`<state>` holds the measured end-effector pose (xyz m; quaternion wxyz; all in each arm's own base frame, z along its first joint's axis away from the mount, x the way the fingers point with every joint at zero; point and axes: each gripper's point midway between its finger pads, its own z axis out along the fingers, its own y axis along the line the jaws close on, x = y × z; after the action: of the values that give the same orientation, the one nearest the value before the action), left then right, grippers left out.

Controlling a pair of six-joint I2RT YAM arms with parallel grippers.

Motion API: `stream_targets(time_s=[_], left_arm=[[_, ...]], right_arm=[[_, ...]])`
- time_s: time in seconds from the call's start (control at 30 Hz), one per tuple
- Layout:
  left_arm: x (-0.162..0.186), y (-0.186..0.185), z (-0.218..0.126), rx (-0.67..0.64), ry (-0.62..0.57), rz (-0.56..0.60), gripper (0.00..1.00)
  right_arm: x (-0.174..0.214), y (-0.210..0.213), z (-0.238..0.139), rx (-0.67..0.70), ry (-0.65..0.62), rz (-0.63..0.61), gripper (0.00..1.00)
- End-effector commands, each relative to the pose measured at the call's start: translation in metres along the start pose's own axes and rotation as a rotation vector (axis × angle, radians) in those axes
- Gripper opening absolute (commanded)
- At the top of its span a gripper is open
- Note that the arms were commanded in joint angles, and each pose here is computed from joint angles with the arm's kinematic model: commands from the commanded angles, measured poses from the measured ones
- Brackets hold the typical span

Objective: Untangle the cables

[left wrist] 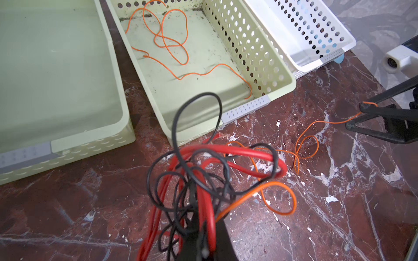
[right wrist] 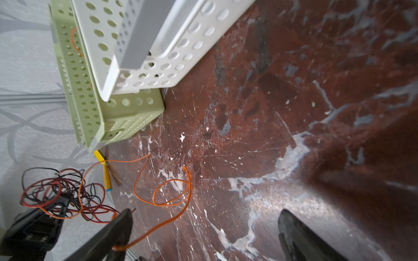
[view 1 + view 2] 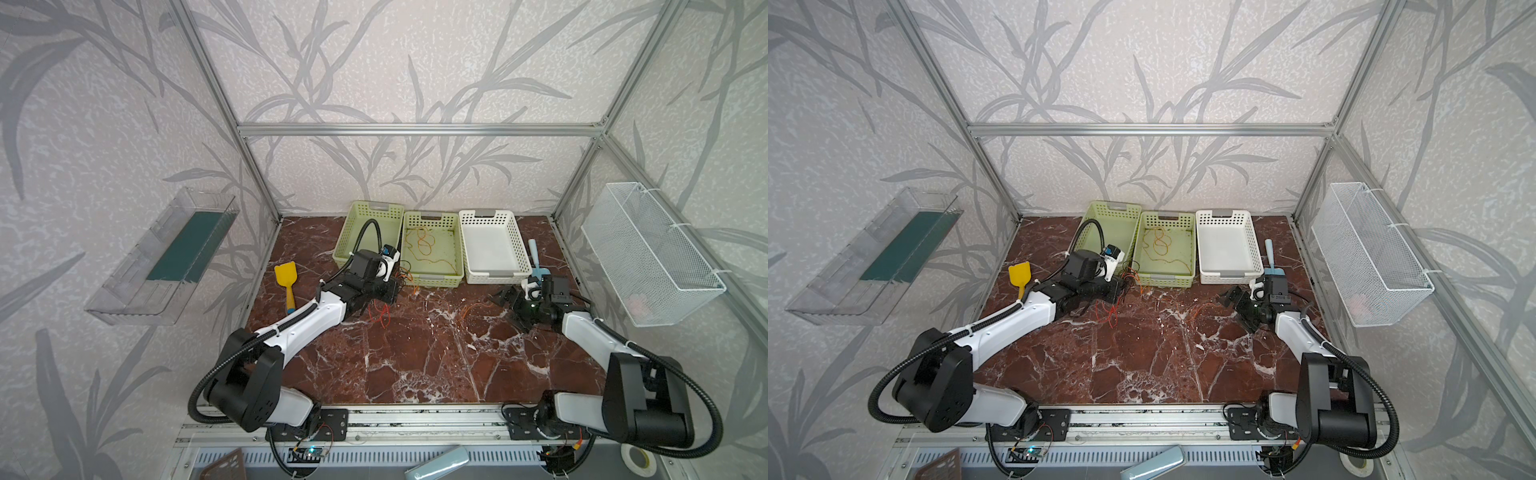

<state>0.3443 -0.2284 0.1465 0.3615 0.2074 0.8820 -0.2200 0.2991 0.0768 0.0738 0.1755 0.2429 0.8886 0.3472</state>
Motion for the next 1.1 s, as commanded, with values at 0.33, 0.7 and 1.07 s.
stream_targets(time_s=[0.33, 0.7, 1.07], left_arm=[[-0.023, -0.018, 0.011, 0.018, -0.036, 0.034, 0.00], [-0.015, -0.015, 0.014, 0.004, -0.024, 0.011, 0.00], [-0.017, -0.043, 0.018, 0.052, -0.019, 0.059, 0.00]], right_arm=[[0.005, -0.002, 0.011, 0.078, 0.051, -0.095, 0.00], [-0.006, 0.021, 0.010, -0.011, 0.014, -0.105, 0.83], [0.026, 0.120, -0.006, -0.223, -0.007, -0.641, 0.87]])
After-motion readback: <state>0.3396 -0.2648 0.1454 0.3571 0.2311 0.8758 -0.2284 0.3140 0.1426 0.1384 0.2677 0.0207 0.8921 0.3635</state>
